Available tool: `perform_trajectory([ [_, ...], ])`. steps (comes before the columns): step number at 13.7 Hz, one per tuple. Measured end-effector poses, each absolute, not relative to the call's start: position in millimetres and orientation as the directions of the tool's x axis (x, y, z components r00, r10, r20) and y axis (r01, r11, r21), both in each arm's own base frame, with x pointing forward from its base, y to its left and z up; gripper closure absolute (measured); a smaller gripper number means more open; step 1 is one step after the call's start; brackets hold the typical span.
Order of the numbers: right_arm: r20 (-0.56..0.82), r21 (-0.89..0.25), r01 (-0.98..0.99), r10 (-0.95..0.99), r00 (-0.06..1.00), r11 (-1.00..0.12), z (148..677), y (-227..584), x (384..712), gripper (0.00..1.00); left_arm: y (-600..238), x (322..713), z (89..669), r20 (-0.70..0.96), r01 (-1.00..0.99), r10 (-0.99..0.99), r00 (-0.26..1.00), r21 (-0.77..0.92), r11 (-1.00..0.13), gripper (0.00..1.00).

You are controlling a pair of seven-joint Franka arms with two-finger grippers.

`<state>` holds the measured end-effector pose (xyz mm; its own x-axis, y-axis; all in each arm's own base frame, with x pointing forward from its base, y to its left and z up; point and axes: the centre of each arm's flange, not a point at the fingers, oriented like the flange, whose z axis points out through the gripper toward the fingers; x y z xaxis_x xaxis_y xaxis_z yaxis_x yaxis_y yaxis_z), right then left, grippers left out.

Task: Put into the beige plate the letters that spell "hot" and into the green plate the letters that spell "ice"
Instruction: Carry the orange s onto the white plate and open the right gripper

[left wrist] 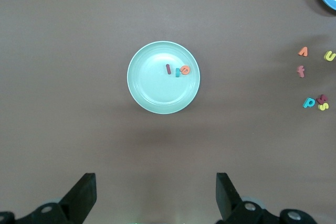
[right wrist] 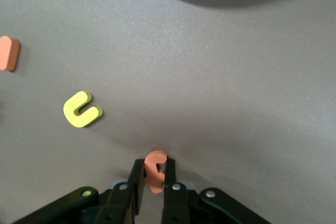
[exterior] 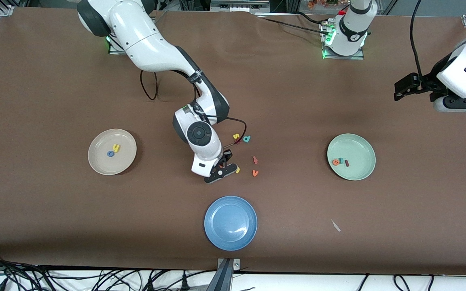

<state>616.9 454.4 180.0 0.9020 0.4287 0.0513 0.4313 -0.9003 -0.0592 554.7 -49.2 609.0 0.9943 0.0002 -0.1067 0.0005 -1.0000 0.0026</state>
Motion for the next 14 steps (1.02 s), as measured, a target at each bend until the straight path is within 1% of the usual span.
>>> perform_trajectory([
  [2,-0.004,-0.052,0.427,0.428,0.904,-0.903,182.8,449.4,617.2,0.81,-49.2,554.6,608.9,-0.107,0.001,0.000,0.994,0.003,-1.000,0.00],
  [3,-0.031,-0.047,0.417,0.418,0.908,-0.908,191.6,441.9,623.0,0.81,-49.1,554.5,608.8,-0.109,0.001,0.000,0.994,0.002,-1.000,0.00],
  [5,-0.067,-0.044,0.373,0.375,0.925,-0.927,229.5,410.0,646.3,0.81,-49.1,554.3,608.7,-0.110,0.001,0.000,0.994,0.002,-1.000,0.00],
  [7,-0.083,-0.046,0.318,0.321,0.944,-0.947,272.0,357.7,673.4,0.81,-49.0,554.2,608.7,-0.111,0.001,0.000,0.994,0.002,-1.000,0.00],
  [9,-0.108,-0.034,0.269,0.272,0.956,-0.962,293.6,308.6,686.5,0.81,-49.0,554.1,608.6,-0.111,0.001,0.000,0.994,0.002,-1.000,0.00],
  [12,-0.106,0.010,0.235,0.232,0.967,-0.972,285.3,255.9,685.0,0.81,-49.0,554.1,608.6,-0.112,0.001,0.000,0.994,0.002,-1.000,0.00],
  [14,-0.090,0.032,0.239,0.235,0.968,-0.971,274.8,217.4,676.7,0.81,-49.0,554.1,608.6,-0.112,0.001,0.001,0.994,0.002,-1.000,0.00],
])
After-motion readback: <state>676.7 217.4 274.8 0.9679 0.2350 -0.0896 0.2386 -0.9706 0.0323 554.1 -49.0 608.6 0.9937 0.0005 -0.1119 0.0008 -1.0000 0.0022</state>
